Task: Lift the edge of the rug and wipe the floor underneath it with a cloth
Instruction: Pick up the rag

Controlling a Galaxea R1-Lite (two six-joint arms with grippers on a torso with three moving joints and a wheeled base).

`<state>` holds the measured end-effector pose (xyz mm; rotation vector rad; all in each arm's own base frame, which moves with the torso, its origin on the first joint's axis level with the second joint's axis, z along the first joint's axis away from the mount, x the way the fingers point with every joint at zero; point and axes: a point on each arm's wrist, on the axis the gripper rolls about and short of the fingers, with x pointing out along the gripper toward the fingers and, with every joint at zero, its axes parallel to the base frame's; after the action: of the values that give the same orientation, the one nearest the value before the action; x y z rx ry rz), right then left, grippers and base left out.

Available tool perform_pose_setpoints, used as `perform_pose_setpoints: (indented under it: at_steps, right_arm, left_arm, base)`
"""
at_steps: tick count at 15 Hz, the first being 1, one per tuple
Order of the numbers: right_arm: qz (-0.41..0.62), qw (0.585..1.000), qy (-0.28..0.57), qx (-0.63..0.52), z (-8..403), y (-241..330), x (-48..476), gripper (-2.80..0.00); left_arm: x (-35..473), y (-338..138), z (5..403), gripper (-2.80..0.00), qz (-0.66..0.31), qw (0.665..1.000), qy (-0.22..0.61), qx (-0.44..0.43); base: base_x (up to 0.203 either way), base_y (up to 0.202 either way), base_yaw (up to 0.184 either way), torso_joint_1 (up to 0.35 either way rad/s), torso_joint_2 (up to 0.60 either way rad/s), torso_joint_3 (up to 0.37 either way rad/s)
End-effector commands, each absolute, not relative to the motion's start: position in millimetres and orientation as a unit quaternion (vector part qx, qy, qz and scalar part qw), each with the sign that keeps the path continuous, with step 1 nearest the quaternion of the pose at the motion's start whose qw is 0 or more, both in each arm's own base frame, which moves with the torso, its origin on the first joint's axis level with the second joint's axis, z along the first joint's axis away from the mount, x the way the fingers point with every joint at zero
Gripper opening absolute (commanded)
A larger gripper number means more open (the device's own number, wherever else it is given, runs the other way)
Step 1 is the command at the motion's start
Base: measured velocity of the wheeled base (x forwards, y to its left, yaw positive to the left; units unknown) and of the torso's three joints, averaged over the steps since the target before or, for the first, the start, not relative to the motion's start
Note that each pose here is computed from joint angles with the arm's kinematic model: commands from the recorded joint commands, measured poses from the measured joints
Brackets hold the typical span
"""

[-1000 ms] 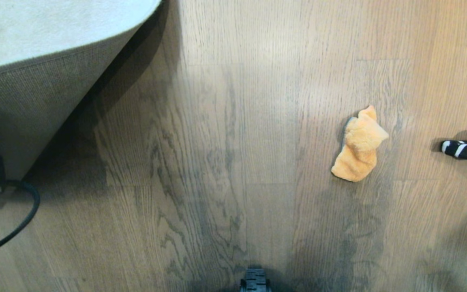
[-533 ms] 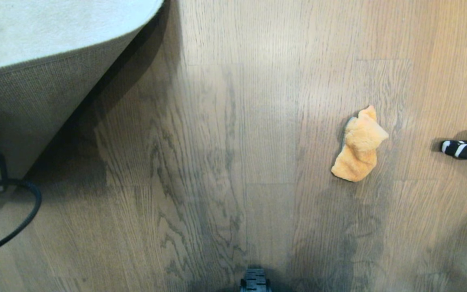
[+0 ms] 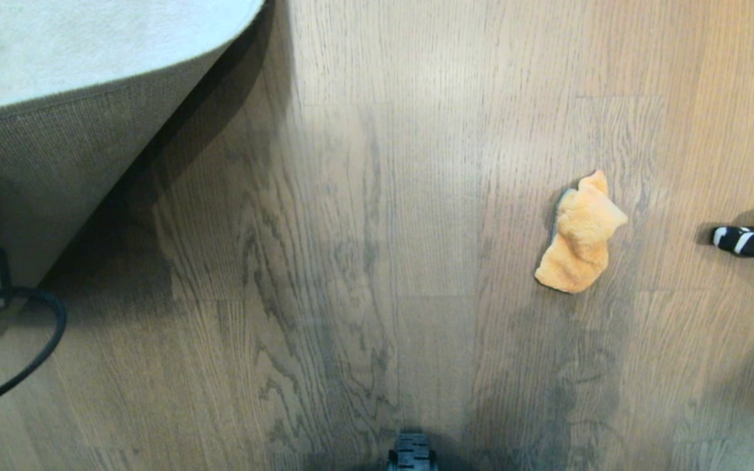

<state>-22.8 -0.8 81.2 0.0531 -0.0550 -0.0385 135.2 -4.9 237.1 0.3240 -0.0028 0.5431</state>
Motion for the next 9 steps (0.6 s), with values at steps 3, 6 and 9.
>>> perform_pose_setpoints:
  at_steps: [3,6,9]
  right_arm:
    - [-0.019,0.999,-0.028,0.027,81.3,-0.8,-22.9,-2.8]
    - [-0.019,0.999,-0.028,0.027,81.3,-0.8,-22.9,-2.8]
    - [-0.019,0.999,-0.028,0.027,81.3,-0.8,-22.9,-2.8]
  left_arm:
    - [135.7,-4.7,237.2,-2.8,0.27,0.95,-0.002,0.16]
    - [135.7,-4.9,237.2,-2.8,0.269,0.95,-0.002,0.16]
    - [135.7,-5.3,237.4,-2.8,0.268,0.95,-0.003,0.159]
  base:
    - [0.0,0.0,0.0,0.0,0.0,0.0]
    - [0.0,0.0,0.0,0.0,0.0,0.0]
    - [0.0,0.0,0.0,0.0,0.0,0.0]
